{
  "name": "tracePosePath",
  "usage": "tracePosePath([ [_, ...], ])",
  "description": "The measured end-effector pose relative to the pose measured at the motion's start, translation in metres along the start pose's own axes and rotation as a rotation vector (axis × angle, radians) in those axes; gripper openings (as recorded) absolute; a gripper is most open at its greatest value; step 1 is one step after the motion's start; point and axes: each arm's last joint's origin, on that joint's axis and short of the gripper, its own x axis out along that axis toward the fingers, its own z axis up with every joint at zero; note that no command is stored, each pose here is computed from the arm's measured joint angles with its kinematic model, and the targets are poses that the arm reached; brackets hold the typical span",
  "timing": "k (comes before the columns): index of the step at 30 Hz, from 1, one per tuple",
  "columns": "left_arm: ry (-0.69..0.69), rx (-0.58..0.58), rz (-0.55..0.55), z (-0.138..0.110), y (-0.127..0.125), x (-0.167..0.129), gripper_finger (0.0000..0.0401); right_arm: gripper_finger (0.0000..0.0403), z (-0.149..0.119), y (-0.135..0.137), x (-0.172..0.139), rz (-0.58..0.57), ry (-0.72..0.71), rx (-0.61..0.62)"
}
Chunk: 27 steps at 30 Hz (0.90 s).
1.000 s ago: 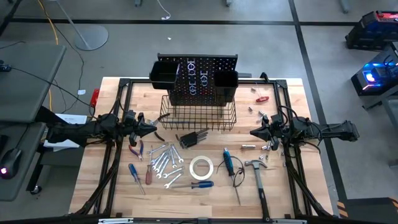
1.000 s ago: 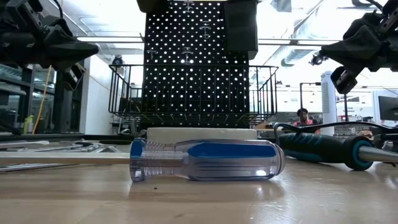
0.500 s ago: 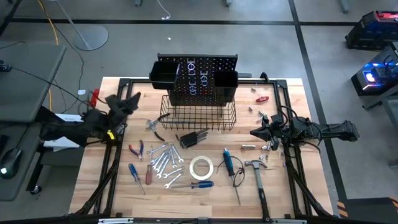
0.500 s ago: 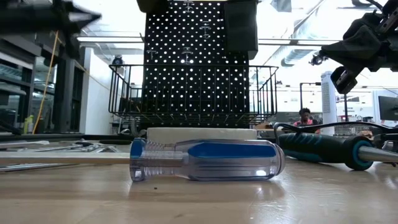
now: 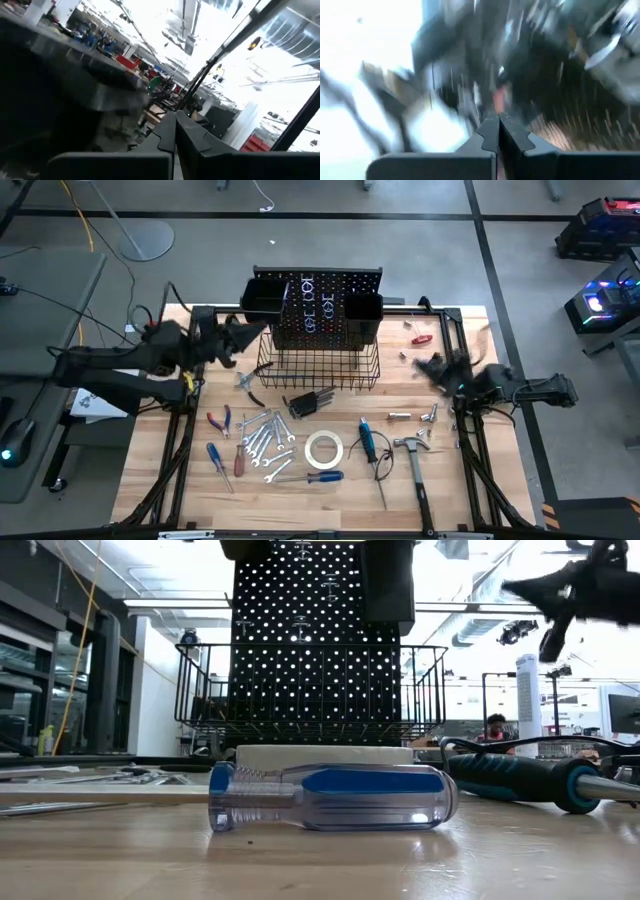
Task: Hang tools onto peg board
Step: Put the red transparent screwdriver in the right black bin on the pegboard
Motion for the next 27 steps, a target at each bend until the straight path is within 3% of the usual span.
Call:
tracePosePath([
  [2,-0.027,0.032,-0.008,0.022,-0.013,0.001,0.0,0.0,0.013,0.006,-0.001,0.002,-0.165,0.066],
  [4,-0.081,0.097,-0.025,0.046,-0.027,-0.003,0.0,0.0,0.021,0.011,-0.003,0.045,-0.241,0.027],
  [8,-0.154,0.227,0.003,0.087,-0.044,-0.022,0.0,0.0,0.021,0.016,-0.003,0.176,-0.189,-0.003],
  [13,-0.066,0.285,0.081,0.106,-0.049,-0.043,0.0,0.0,0.016,0.018,-0.001,0.254,-0.084,0.066],
  [17,0.193,0.16,0.052,0.098,-0.042,-0.063,0.0,0.0,0.02,0.025,0.006,0.234,-0.081,0.027],
  [22,0.68,-0.112,0.295,0.058,-0.013,-0.093,0.0,0.0,0.029,0.039,0.023,0.14,-0.107,-0.05],
  [27,0.978,-0.127,0.428,0.019,0.009,-0.106,0.0,0.0,0.026,0.057,0.059,0.072,-0.012,-0.075],
])
